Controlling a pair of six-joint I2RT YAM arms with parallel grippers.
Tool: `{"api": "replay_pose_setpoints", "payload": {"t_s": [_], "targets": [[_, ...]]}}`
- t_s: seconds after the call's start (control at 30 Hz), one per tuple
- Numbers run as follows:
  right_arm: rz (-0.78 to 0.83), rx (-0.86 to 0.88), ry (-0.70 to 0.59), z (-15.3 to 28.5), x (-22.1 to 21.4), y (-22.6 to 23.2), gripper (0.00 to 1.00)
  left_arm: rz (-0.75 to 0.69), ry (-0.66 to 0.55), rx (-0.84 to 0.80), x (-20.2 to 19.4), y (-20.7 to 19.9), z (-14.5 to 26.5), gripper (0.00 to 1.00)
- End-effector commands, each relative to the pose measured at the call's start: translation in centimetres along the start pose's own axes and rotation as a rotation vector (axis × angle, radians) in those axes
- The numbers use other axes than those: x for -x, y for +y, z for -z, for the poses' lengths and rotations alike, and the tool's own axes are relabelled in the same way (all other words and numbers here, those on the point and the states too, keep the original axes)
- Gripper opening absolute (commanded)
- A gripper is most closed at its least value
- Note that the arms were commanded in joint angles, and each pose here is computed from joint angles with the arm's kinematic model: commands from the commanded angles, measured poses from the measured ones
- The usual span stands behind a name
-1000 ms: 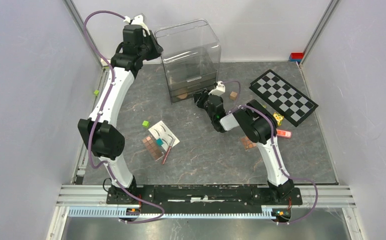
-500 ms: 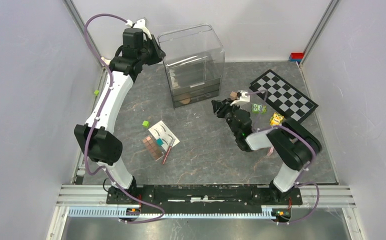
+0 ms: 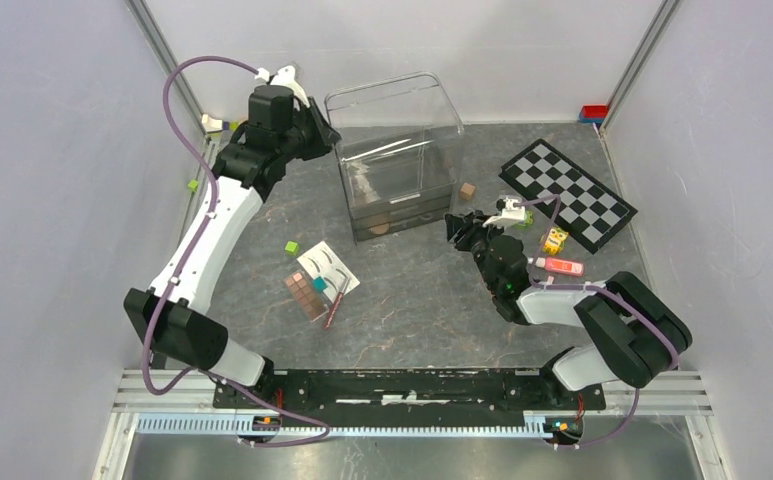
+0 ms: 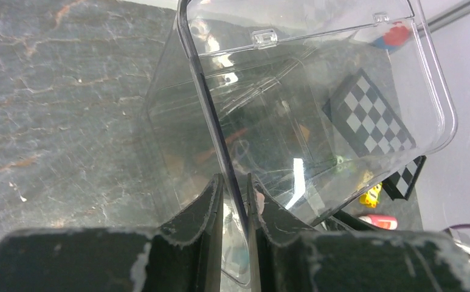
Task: Organize the makeup
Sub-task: Close the drawer in the storage box.
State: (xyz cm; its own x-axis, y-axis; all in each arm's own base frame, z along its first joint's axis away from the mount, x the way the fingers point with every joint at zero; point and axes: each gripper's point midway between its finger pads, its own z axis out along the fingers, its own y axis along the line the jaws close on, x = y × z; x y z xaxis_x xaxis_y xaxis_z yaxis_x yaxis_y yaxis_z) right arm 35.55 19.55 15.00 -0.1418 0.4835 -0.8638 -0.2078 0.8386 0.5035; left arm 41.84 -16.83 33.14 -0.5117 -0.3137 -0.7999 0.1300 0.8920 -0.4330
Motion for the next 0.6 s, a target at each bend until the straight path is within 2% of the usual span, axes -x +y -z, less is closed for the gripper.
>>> {"api": "replay_pose_setpoints", "payload": {"t_s": [0.0, 0.2, 0.57], "targets": [[0.049, -0.022, -0.005, -0.6, 0.4, -0.2, 0.46, 0.047, 0.128, -0.055, -4.3, -2.1, 1.7, 0.26], [0.087, -0.09, 0.009, -2.6, 0.8, -0.9, 0.46, 0.039, 0.093, -0.086, -3.9, -2.5, 3.8, 0.43], [0.152, -0.14, 0.098, -7.9, 0.3, -2.4, 0.44, -0.044, 0.027, -0.103, -3.5, -2.0, 8.1, 0.5]]}}
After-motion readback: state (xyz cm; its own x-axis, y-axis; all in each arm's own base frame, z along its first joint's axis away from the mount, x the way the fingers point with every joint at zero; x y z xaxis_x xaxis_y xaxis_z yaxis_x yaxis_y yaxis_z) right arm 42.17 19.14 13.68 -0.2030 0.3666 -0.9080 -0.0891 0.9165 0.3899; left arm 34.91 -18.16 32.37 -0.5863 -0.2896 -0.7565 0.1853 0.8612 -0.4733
